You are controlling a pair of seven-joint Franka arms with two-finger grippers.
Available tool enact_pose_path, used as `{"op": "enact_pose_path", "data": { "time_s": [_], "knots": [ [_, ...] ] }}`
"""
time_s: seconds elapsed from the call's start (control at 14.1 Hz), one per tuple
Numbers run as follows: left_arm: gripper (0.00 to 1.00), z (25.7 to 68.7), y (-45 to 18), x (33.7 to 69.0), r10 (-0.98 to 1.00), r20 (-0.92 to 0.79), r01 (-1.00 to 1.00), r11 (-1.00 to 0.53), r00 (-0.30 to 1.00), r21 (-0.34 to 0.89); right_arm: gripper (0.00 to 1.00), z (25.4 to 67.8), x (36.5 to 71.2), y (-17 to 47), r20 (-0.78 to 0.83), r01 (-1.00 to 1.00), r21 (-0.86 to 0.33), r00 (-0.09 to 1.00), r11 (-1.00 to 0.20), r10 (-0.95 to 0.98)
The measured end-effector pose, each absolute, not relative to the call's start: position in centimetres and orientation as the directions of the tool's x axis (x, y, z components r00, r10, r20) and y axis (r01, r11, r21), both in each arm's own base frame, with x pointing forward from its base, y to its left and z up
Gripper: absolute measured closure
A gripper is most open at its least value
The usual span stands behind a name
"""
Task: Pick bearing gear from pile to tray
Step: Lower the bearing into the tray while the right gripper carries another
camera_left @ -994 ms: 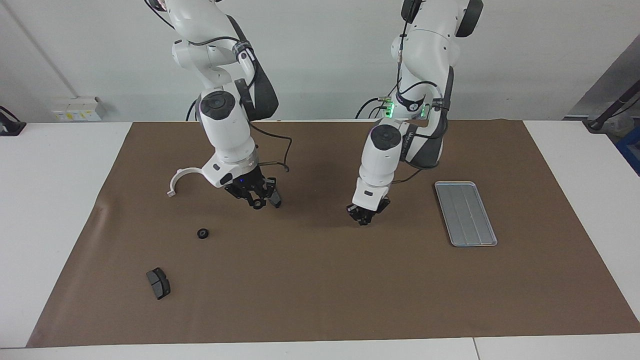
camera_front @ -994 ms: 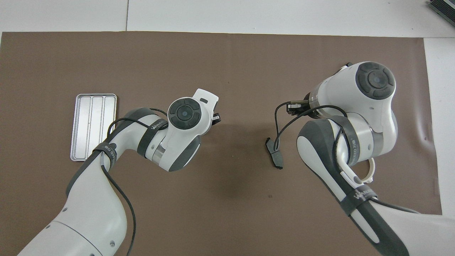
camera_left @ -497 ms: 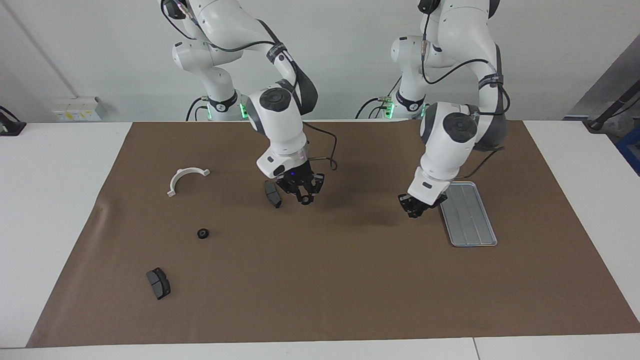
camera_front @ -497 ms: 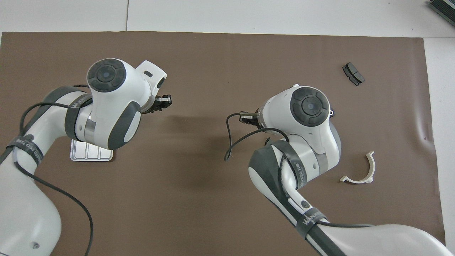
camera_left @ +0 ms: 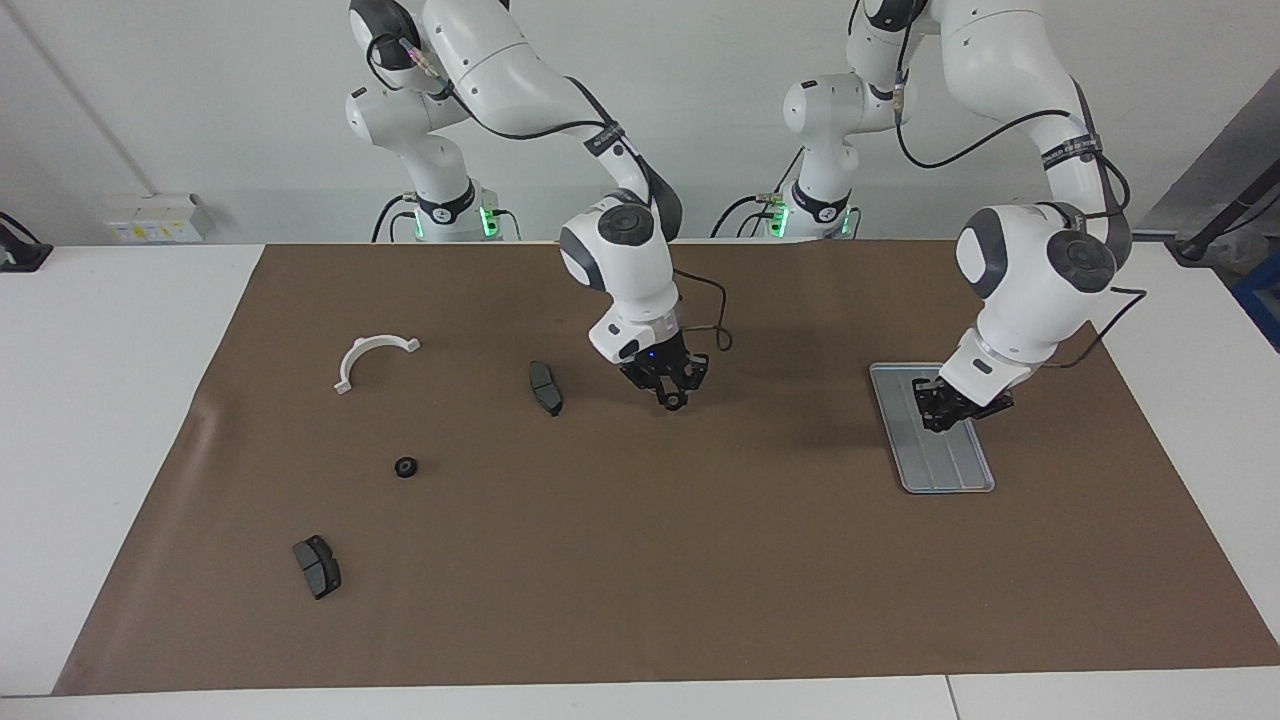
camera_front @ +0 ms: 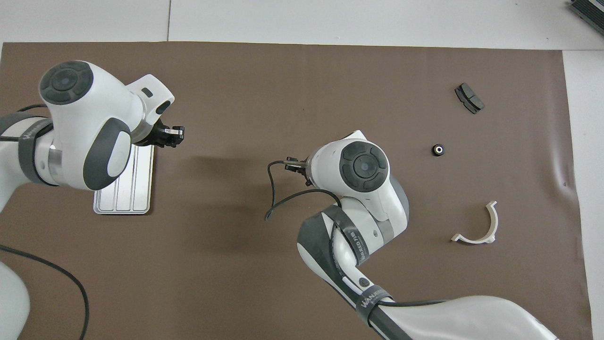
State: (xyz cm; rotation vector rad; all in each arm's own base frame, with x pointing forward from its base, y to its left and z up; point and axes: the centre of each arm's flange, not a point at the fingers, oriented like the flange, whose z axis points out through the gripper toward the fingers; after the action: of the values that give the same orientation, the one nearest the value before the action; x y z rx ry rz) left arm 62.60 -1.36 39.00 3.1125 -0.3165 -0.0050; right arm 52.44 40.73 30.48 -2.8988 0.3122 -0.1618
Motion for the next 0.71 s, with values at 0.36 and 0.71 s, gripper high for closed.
{"op": "enact_pose_path", "data": {
  "time_s": [0.36, 0.71],
  "knots": [
    [0.75, 34.1, -0.3, 61.0, -0.216, 0.037, -0.216, -0.976, 0.976, 0.010, 0.48, 30.2, 53.1, 40.1, 0.090, -0.205, -0.225, 0.969, -0.952, -0.230],
    [0.75, 31.6, -0.4, 60.6, -0.181, 0.042, -0.183, -0.982, 0.983, 0.053, 0.00, 30.8, 53.9, 39.3, 0.111, -0.207, -0.215, 0.966, -0.954, -0.234]
  ]
}}
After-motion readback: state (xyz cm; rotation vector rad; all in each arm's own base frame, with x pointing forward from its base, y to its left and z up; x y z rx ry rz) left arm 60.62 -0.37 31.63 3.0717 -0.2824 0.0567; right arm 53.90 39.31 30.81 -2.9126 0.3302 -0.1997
